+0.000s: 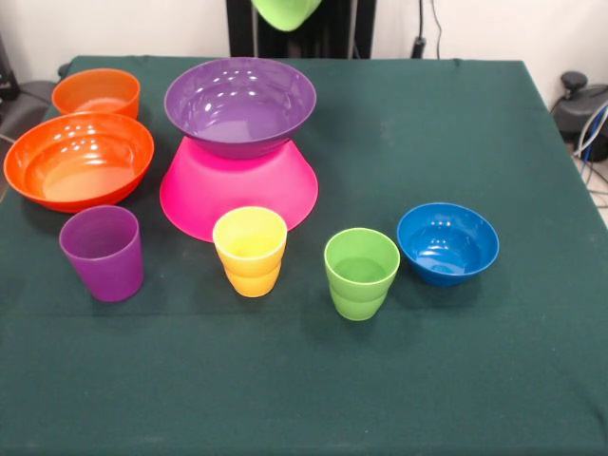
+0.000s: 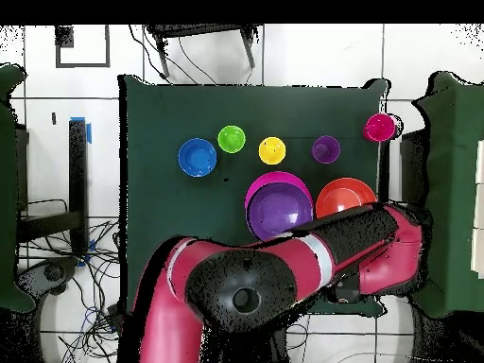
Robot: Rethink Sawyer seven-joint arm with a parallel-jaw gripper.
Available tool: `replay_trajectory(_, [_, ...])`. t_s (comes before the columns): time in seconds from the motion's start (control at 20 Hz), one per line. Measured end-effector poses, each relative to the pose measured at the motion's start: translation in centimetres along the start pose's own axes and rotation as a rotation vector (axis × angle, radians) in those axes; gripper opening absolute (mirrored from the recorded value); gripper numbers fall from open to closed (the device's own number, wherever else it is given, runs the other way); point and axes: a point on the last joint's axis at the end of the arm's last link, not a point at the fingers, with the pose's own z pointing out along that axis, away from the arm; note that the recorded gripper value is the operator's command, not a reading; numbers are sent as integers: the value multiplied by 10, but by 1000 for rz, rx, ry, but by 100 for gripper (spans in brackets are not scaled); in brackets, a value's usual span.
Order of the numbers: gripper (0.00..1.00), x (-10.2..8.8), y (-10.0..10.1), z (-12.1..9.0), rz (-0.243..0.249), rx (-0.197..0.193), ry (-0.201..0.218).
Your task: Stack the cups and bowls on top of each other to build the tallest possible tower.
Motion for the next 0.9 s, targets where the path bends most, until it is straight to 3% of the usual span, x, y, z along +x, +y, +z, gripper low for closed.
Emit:
replay_trajectory(0.5, [0,8,-11,-3,60,-27,52])
replay_trajectory(0.9, [0,12,-18,-22,99,-30,57])
